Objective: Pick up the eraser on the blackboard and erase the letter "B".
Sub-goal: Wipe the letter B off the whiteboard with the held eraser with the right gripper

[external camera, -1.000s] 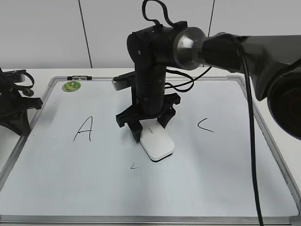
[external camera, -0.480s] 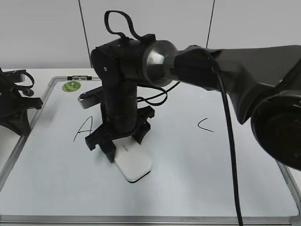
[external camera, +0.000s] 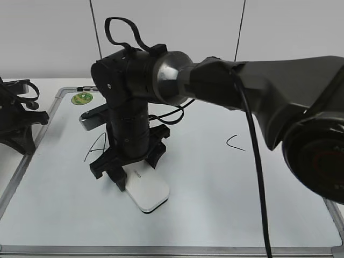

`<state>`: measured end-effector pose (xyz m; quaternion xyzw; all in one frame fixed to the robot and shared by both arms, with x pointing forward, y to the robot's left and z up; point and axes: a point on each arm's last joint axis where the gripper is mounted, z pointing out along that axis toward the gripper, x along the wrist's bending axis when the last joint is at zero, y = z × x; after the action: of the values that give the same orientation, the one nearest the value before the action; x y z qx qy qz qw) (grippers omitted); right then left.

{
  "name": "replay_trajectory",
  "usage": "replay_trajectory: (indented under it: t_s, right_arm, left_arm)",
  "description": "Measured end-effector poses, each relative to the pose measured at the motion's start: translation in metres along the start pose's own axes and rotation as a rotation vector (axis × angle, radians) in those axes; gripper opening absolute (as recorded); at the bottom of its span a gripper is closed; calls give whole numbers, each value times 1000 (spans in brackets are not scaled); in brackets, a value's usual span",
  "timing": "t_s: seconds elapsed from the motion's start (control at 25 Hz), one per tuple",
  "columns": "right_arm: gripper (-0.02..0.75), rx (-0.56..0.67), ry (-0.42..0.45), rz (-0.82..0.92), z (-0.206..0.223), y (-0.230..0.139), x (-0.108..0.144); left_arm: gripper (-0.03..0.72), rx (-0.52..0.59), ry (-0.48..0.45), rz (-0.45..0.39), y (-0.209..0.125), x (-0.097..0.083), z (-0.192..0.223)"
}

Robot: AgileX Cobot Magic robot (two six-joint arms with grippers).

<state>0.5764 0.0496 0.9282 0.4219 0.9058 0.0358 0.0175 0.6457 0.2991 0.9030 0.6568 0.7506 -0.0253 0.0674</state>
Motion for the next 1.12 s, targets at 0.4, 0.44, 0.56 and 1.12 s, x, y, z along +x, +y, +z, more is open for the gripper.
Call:
replay_trajectory:
  t_s: [0.4, 0.44, 0.56, 1.12]
  right_arm:
    - [533, 0, -17, 92, 0, 3, -47]
    - [533, 0, -20, 100, 0, 3, -52]
    - [533, -1, -33, 126, 0, 2, -67]
    - [533, -63, -115, 230, -30, -2, -120]
  left_arm:
    - [53, 0, -5, -4, 0, 0, 0]
    - [53, 0, -6, -5, 0, -1, 0]
    - [53, 0, -7, -5, 0, -1, 0]
    - [53, 1, -9, -8, 0, -1, 1]
